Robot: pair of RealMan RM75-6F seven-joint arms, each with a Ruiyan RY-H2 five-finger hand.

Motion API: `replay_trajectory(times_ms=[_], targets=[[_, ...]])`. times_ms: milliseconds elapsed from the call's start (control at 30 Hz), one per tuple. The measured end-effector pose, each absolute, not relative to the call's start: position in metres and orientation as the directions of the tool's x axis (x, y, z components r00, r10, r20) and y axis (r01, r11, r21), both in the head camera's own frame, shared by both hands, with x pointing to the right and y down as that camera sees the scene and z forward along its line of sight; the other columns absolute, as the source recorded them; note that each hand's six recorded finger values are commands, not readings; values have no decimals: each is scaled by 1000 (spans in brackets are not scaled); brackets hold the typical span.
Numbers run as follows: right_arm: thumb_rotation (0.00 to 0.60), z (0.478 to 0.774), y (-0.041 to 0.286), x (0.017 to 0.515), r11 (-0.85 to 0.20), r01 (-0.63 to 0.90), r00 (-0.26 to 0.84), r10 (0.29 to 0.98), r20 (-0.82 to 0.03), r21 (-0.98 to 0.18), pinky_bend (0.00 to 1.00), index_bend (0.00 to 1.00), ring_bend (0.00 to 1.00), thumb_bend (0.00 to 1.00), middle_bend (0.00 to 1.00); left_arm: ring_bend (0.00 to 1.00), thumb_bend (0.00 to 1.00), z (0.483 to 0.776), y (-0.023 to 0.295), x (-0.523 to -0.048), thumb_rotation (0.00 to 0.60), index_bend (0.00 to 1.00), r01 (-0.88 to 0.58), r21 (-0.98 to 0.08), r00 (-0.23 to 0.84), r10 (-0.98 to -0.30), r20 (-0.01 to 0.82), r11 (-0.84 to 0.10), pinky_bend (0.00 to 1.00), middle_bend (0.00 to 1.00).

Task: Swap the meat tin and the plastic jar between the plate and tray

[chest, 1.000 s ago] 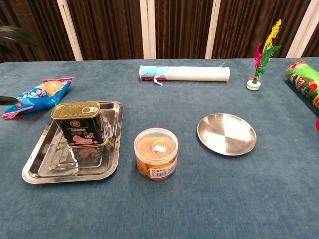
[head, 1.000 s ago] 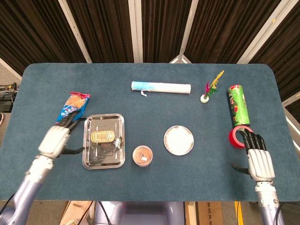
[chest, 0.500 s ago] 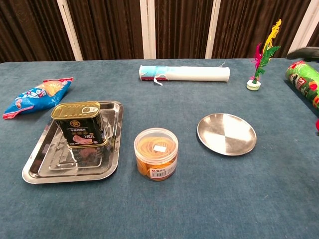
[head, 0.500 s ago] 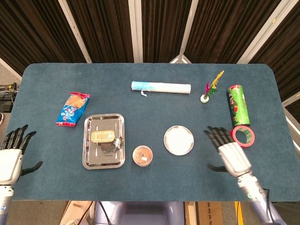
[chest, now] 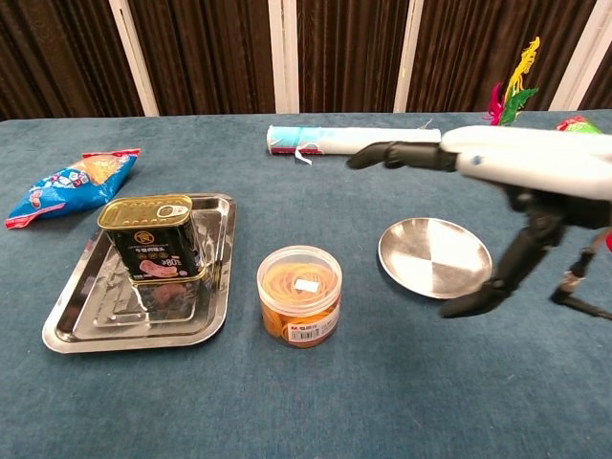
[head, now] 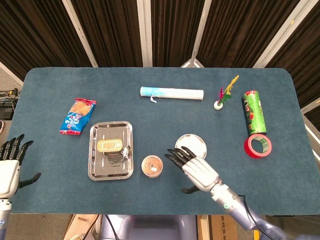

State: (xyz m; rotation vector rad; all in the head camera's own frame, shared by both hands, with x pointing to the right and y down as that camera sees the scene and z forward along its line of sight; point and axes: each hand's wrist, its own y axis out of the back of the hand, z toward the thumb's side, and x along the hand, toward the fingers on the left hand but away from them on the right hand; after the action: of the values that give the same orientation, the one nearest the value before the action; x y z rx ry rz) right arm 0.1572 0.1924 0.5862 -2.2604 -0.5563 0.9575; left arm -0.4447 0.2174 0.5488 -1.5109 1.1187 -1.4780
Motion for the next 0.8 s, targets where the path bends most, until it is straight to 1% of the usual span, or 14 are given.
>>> replay_trajectory(times_ms=[200, 400, 467, 633, 800], targets=[[600, 605, 185, 129, -744, 157, 640, 577, -507, -649, 0, 0, 0, 0, 0, 0, 121, 549, 216, -446, 600, 150, -100, -932, -47, -934, 353, -347, 48, 0], [600, 621, 180, 109, -754, 130, 636, 561, -529, -644, 0, 0, 4, 0, 1, 0, 121, 550, 216, -448, 600, 150, -102, -932, -52, -934, 354, -348, 47, 0], [600, 625, 180, 104, -756, 123, 636, 557, -534, -643, 0, 0, 19, 0, 11, 0, 122, 550, 215, -448, 600, 150, -104, -932, -54, -934, 353, -347, 47, 0], [600, 634, 181, 94, -756, 100, 633, 550, -545, -647, 0, 0, 95, 0, 83, 0, 125, 548, 216, -448, 600, 150, -111, -935, -56, -938, 343, -336, 47, 0], [600, 642, 186, 87, -758, 83, 630, 543, -556, -647, 0, 7, 147, 0, 119, 0, 126, 545, 217, -448, 600, 150, -122, -938, -59, -941, 335, -326, 47, 0]])
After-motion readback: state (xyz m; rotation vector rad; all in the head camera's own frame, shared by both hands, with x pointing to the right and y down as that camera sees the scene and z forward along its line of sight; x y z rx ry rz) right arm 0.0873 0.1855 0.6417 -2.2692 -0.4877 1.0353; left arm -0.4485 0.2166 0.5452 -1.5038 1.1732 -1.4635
